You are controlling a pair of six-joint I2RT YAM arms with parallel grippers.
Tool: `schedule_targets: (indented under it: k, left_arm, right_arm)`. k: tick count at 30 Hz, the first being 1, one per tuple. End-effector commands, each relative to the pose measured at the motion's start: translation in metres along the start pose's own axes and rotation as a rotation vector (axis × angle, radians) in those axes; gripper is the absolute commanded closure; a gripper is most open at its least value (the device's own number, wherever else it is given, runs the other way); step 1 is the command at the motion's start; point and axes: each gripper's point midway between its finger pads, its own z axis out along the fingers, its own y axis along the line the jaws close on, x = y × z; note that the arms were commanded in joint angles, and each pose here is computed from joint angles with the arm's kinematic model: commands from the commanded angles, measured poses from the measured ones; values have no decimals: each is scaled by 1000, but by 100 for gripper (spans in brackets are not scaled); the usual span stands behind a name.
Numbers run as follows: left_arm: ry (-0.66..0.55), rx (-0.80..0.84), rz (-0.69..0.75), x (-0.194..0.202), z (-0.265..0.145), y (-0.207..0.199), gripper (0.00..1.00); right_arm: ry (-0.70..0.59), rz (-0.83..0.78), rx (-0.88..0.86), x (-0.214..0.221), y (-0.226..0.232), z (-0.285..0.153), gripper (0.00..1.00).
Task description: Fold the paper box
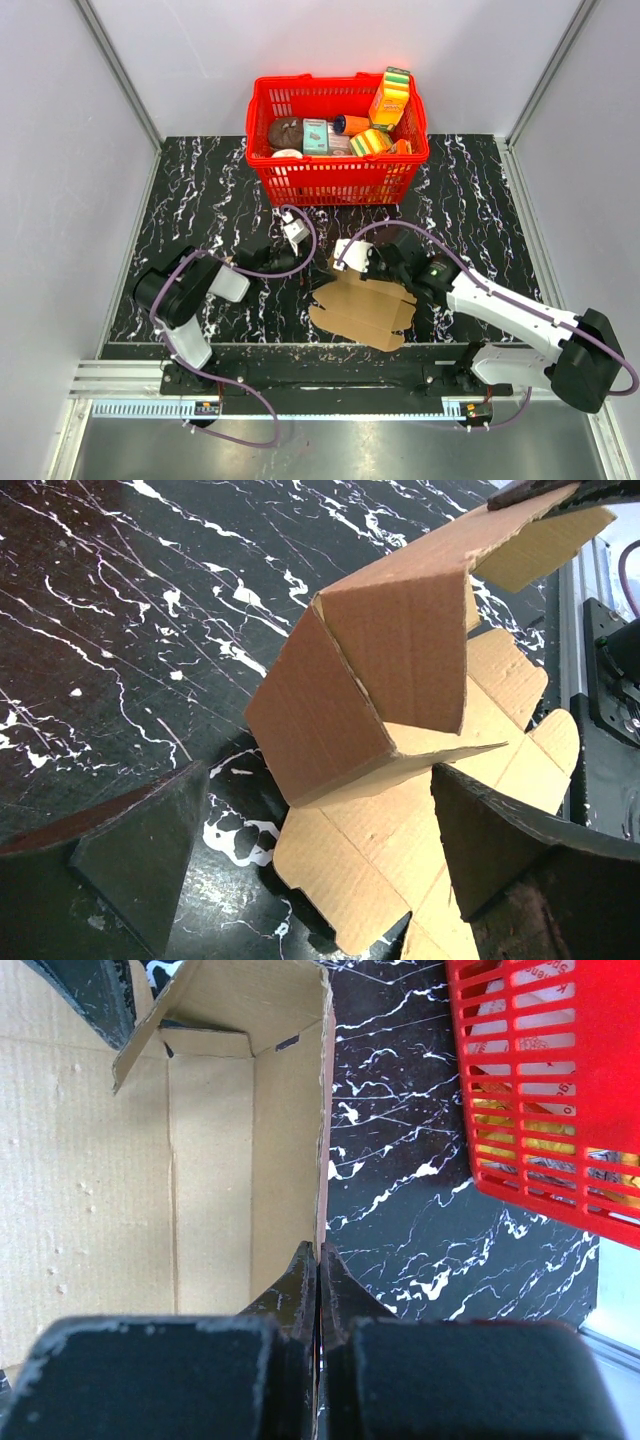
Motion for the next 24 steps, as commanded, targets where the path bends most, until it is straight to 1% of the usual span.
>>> schedule_targets:
  k: [1, 8, 17, 24]
  left_arm:
    - [-99, 75, 79, -20, 2, -14, 1]
    - [-100, 79, 72, -15, 2, -13, 1]
    - [-56, 83, 58, -3, 5, -9, 1]
    - [-34, 82, 60, 2, 7, -7, 1]
  right_arm:
    - [-42, 2, 17, -8, 2, -4, 100]
    - [-15, -9, 59, 1, 8, -2, 100]
    - [106, -98, 136, 24, 11, 7, 100]
    - [138, -140, 168, 29, 10, 7, 100]
